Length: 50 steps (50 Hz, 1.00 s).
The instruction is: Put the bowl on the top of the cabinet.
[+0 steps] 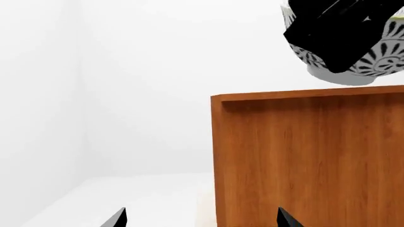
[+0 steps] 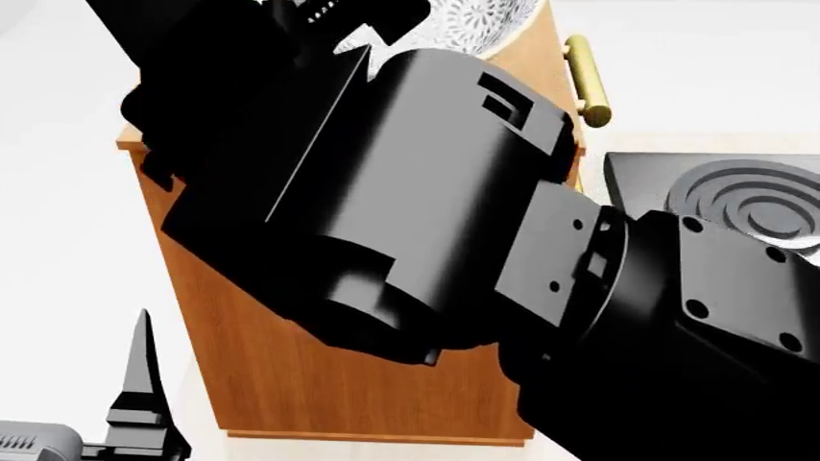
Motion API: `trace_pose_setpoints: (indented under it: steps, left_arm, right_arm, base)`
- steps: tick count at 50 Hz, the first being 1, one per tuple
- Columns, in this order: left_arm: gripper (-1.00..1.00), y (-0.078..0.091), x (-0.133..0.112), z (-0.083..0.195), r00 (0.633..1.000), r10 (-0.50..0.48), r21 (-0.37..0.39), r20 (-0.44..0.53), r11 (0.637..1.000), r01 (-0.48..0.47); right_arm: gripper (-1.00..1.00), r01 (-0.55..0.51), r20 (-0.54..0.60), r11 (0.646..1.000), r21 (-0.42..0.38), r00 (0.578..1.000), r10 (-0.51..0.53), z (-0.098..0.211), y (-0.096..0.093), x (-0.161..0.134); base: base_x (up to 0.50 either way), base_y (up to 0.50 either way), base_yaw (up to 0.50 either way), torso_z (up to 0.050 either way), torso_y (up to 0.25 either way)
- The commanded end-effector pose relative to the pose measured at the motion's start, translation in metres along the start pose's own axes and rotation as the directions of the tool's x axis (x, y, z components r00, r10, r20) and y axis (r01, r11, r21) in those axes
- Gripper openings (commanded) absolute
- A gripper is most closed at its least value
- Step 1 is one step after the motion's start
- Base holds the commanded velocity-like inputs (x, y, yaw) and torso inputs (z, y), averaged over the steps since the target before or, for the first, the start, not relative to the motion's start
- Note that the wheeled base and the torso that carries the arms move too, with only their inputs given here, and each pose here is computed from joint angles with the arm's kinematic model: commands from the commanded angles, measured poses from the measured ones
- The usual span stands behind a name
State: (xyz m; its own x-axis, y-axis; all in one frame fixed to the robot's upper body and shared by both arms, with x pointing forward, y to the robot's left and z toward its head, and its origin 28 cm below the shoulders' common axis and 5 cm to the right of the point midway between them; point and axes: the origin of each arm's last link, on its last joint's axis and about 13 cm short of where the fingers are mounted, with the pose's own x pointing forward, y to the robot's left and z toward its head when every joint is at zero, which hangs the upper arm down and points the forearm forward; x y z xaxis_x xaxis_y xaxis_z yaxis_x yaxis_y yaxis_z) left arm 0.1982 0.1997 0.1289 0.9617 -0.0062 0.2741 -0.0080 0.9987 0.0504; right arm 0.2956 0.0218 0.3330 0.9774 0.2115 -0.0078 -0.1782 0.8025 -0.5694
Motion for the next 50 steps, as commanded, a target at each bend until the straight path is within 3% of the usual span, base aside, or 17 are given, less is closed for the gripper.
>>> trace_pose_setpoints:
  steps: [1, 17, 36, 42, 50]
  left_arm:
    - [1.00, 0.000, 0.000, 0.000, 1.000, 0.001, 0.000, -0.002, 1.000, -0.001]
    - [1.00, -0.001, -0.001, 0.002, 1.000, -0.004, 0.002, 0.004, 1.000, 0.004]
    - [1.00, -0.004, -0.001, 0.004, 1.000, -0.013, 0.001, 0.008, 1.000, 0.013]
    - [1.00, -0.003, -0.002, 0.004, 1.000, -0.012, 0.001, 0.009, 1.000, 0.012]
    - [1.00, -0.003, 0.000, 0.005, 1.000, -0.009, 0.003, 0.013, 1.000, 0.009]
  right_arm:
    - [1.00, 0.031, 0.038, 0.999, 0.027, 0.999, -0.032, 0.018, -0.012, -0.009]
    - [1.00, 0.069, 0.076, 0.996, 0.051, 0.994, -0.073, 0.028, -0.034, -0.026]
    - [1.00, 0.116, 0.234, 0.990, 0.082, 0.963, -0.133, 0.061, -0.075, -0.103]
    - [1.00, 0.154, 0.245, 0.981, 0.115, 0.953, -0.178, 0.049, -0.087, -0.125]
    - [1.00, 0.223, 0.223, 0.964, 0.144, 0.942, -0.251, 0.011, -0.097, -0.149]
  base:
    - [0.00, 0.00, 0.00, 0.000, 0.000]
    - [0.00, 0.00, 0.00, 0.000, 0.000]
    - [0.00, 0.00, 0.00, 0.000, 0.000]
    - [0.00, 0.00, 0.00, 0.000, 0.000]
    - [0.00, 0.00, 0.00, 0.000, 0.000]
